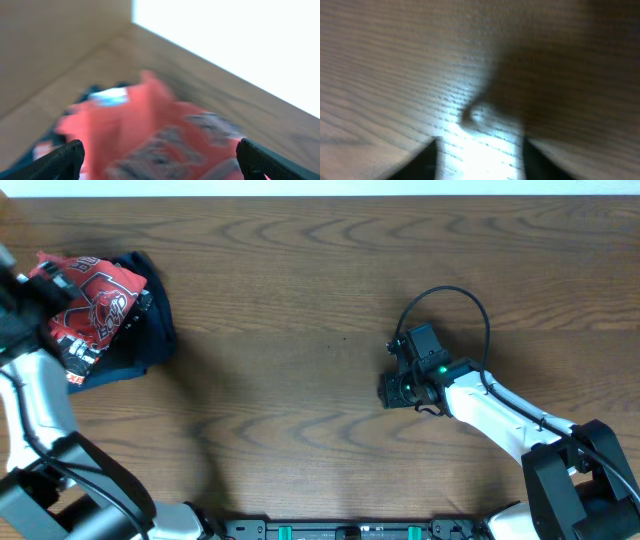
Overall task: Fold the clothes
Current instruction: 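Open the left gripper and withdraw it from the stack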
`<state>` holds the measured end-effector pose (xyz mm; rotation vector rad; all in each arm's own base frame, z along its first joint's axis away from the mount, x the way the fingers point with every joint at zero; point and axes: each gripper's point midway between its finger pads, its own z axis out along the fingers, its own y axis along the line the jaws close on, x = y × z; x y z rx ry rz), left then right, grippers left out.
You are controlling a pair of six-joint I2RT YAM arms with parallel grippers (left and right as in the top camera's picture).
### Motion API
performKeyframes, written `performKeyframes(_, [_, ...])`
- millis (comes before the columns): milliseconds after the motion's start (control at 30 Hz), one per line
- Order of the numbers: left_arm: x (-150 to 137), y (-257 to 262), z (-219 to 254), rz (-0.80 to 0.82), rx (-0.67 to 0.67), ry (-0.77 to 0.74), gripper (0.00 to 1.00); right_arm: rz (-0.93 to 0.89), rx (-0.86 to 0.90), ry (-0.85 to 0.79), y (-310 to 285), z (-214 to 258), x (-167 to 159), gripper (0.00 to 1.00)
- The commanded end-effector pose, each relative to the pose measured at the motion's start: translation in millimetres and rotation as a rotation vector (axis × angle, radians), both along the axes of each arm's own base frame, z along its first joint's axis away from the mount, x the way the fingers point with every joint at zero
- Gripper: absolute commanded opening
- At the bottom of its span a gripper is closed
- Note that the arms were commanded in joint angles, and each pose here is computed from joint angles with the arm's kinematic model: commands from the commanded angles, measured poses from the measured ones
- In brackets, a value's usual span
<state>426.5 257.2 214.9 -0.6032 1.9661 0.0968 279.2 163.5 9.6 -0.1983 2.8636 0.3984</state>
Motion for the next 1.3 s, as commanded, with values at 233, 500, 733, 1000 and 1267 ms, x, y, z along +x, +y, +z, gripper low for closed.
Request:
performKeyframes(233, [12,-194,-42,-0.419,-0.157,0.269,0.98,-0.128,0.078,-0.195,-18,45,72,0.99])
performKeyframes(500, [-74,-284,-100,-0.581,-0.145,0.744,0.98,-0.213,0.076,-0.278,-75,65,105,0.99])
performKeyframes(733, [-153,-300,-109,-0.590,-0.218,1.052,0.98,-0.255,0.027,-0.331,-122,109,85,0.99])
performKeyframes(1000, [-169,-322,-55,-0.693,-0.118,0.818,0.98,-0.337,-0.102,-0.508,-154,187,32,0.99])
performKeyframes(1267, [-198,-331,24,-0.748,0.048,0.381,0.98,-0.369,-0.089,-0.706,-160,219,-30,0.99])
